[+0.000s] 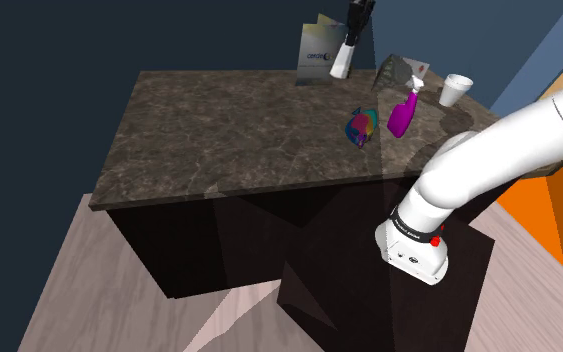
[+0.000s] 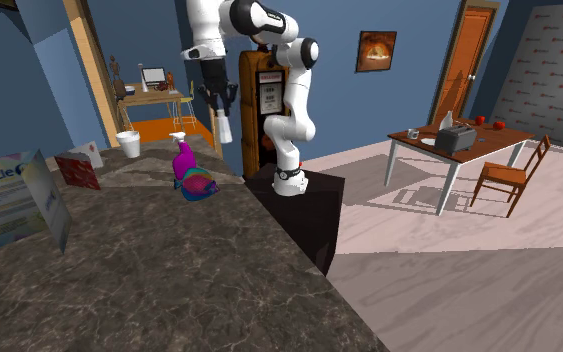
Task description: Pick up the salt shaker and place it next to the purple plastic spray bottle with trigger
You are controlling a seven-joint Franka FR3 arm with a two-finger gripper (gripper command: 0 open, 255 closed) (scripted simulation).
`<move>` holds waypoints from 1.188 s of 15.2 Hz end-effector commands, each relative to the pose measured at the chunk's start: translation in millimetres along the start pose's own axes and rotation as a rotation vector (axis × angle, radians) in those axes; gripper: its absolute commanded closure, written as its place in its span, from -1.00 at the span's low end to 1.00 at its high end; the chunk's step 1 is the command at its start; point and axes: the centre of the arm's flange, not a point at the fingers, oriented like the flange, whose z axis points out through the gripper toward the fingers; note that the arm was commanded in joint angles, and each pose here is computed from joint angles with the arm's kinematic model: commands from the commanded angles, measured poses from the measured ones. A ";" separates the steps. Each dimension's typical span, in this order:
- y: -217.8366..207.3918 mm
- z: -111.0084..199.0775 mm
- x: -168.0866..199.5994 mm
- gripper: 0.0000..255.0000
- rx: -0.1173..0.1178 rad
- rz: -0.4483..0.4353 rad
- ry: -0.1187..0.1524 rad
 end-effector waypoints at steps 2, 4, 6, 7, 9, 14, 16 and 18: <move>31.2 -1.8 -27.3 1.00 0.001 -0.001 0.000; 50.6 -3.6 -45.0 1.00 0.001 -0.001 0.000; 70.0 -5.5 -62.8 1.00 0.001 -0.001 0.000; 79.7 -6.4 -71.7 1.00 0.001 -0.001 0.000; 99.2 -8.3 -89.5 1.00 0.001 -0.001 0.000; 147.7 -12.9 -133.9 1.00 0.001 -0.001 0.000; 167.2 -14.7 -151.7 1.00 0.001 -0.001 0.000; 186.6 -16.6 -169.4 1.00 0.001 -0.001 0.000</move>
